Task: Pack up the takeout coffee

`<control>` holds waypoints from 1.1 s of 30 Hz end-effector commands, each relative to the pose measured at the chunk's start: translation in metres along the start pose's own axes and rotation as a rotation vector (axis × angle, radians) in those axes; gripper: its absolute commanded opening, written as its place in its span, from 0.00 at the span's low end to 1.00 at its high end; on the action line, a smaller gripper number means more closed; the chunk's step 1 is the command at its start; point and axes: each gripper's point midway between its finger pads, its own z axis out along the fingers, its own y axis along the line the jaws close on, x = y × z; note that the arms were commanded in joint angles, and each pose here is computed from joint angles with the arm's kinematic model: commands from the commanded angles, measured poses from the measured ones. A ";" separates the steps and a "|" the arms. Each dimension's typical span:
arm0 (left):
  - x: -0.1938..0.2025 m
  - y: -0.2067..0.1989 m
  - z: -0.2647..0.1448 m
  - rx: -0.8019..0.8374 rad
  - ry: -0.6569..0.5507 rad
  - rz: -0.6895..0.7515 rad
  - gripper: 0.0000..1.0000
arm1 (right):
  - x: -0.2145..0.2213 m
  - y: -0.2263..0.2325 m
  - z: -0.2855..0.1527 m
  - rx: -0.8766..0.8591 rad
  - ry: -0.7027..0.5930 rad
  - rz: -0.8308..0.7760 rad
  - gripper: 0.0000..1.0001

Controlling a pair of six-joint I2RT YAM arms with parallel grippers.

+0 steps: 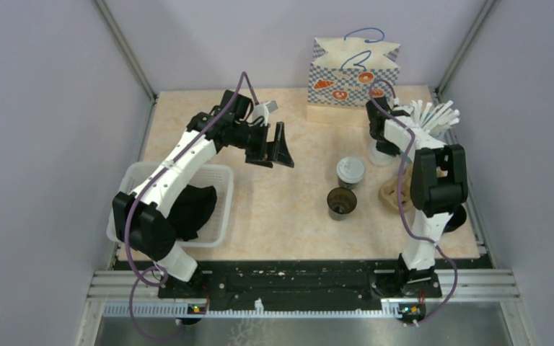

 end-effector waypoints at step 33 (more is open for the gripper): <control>-0.005 -0.015 -0.001 0.057 -0.020 0.049 0.98 | -0.036 0.015 -0.041 -0.001 -0.095 -0.137 0.00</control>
